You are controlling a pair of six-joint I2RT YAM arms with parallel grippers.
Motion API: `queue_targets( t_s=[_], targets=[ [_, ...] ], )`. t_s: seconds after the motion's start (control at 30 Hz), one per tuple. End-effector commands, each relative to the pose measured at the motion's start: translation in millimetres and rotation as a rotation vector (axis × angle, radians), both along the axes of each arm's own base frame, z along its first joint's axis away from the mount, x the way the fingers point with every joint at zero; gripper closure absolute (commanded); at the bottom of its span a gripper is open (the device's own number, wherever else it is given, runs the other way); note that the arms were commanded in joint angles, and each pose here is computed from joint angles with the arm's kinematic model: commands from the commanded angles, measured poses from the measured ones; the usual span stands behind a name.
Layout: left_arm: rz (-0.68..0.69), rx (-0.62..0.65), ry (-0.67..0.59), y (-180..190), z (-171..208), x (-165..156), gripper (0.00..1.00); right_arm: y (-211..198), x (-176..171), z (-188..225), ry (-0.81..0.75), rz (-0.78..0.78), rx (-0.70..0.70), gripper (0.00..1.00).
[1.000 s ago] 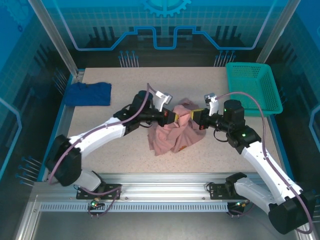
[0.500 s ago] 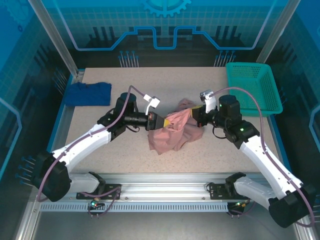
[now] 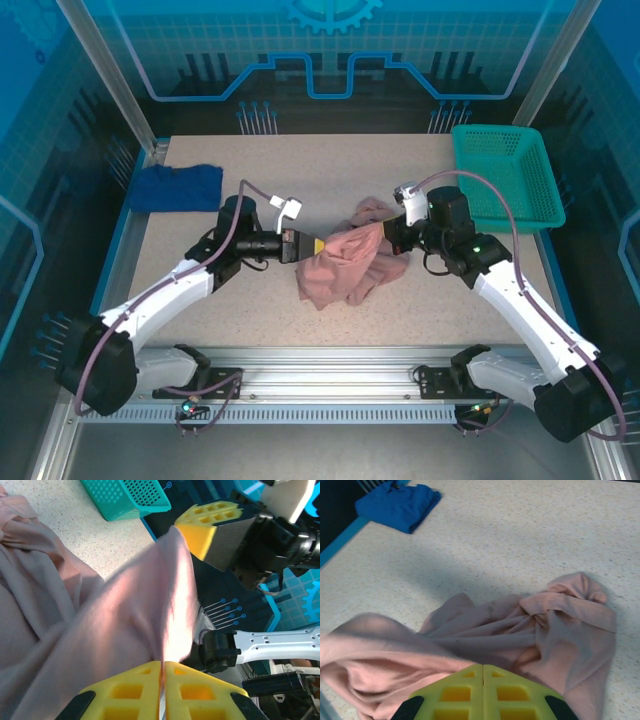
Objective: Fold the inside-out t-shirt
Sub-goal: Adjust the T-shirt at the center of the table.
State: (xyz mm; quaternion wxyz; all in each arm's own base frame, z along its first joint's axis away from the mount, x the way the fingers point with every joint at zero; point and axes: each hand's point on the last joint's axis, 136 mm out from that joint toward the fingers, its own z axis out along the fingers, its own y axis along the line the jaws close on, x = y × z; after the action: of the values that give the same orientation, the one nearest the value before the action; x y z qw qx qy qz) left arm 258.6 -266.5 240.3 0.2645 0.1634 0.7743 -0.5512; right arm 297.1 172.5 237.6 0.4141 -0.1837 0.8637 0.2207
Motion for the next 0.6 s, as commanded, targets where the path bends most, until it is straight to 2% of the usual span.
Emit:
queue_targets(
  t_s=[0.0,0.17,0.23,0.37,0.57],
  targets=[
    [0.051,0.027,-0.005,9,0,2,0.9,1,3,7,-0.019,-0.005,-0.015,1.0],
    [0.205,0.201,0.043,26,-31,24,0.92,17,0,13,-0.018,0.049,0.028,1.0],
    [0.189,0.228,0.009,20,-32,20,0.84,23,-2,15,-0.005,0.068,0.068,1.0],
    [0.084,0.32,-0.154,-17,-28,-5,0.67,31,-3,17,0.023,0.088,0.122,1.0],
    [-0.018,0.313,-0.173,-66,-33,-7,0.52,30,-5,25,0.017,0.089,0.137,1.0]
  ],
)
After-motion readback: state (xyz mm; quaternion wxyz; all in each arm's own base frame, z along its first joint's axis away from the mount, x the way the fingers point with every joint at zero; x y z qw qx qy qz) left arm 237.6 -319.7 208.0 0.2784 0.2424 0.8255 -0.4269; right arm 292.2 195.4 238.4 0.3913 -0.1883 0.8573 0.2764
